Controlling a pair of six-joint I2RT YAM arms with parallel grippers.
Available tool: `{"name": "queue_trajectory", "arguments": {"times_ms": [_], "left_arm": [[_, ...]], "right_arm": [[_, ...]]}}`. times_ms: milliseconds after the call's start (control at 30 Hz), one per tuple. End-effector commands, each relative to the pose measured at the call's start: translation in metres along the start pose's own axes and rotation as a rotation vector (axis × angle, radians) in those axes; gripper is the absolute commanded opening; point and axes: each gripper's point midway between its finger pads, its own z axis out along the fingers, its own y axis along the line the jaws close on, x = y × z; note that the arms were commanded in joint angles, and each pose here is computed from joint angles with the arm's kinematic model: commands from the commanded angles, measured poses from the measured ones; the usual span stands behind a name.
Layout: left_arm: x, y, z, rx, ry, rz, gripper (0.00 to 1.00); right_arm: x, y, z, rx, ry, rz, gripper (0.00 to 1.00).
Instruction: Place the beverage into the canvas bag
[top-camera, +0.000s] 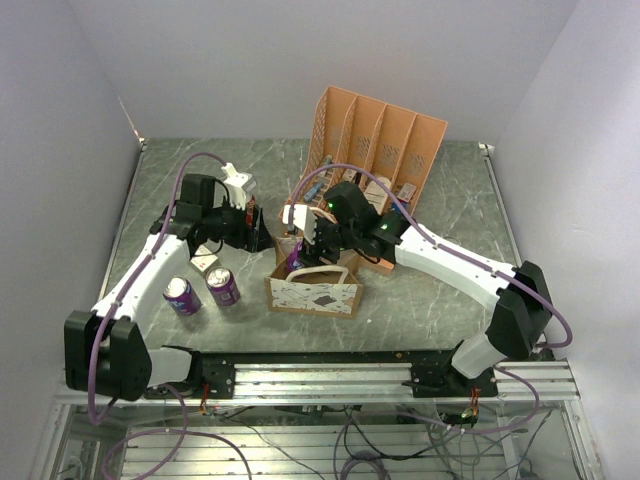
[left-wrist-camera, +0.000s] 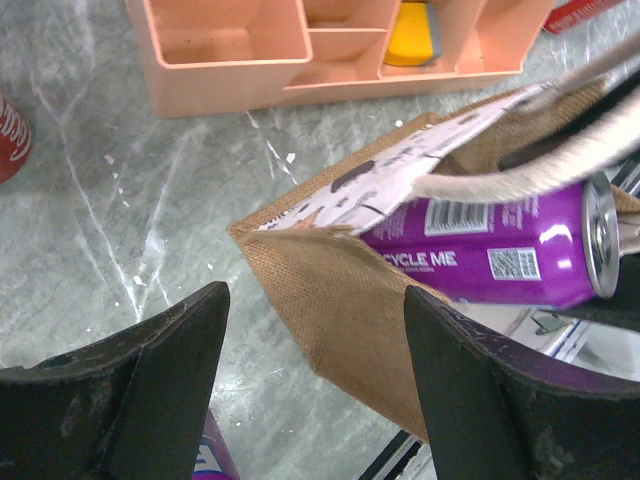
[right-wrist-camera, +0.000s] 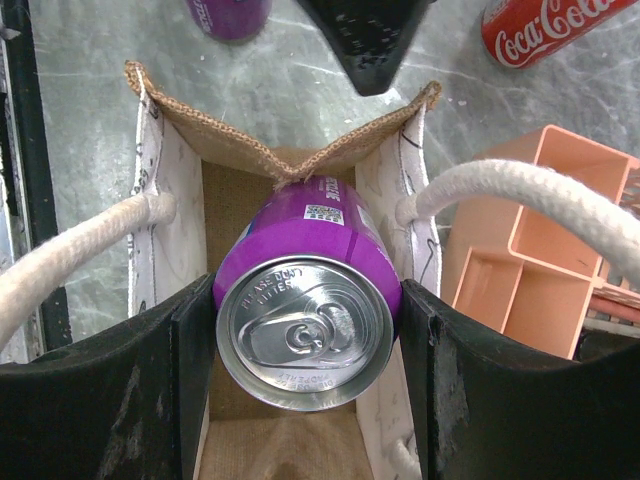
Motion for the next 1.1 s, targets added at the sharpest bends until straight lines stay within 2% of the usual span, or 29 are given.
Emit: {"name": "queue_trajectory", "arguments": {"times_ms": [0, 433, 667, 867, 1067], "left_arm": [[-0.022, -0.016, 0.004, 0.12, -0.037, -0.037, 0.79], [-0.012, -0.024, 0.031, 0.283, 0.037, -0.136, 0.75], [-0.002, -0.031, 0.034, 0.34, 0.065, -0.135, 0.75], [0.002, -0.033, 0.036, 0.355, 0.075, -0.144, 0.77], [0.007, -0.034, 0.039, 0.361, 0.086, -0.154, 0.78]], "right_arm": [[-0.039, -0.019, -0.003, 0.073, -0.104, -0.069, 0.0], [-0.032, -0.024, 0.025, 0.043, -0.056, -0.083, 0.0], [-0.031, -0.031, 0.037, 0.069, -0.055, -0.056, 0.0], [-0.027, -0.038, 0.05, 0.096, -0.026, -0.03, 0.03], [-0.014, -0.036, 0.063, 0.109, 0.008, 0.022, 0.1]]}}
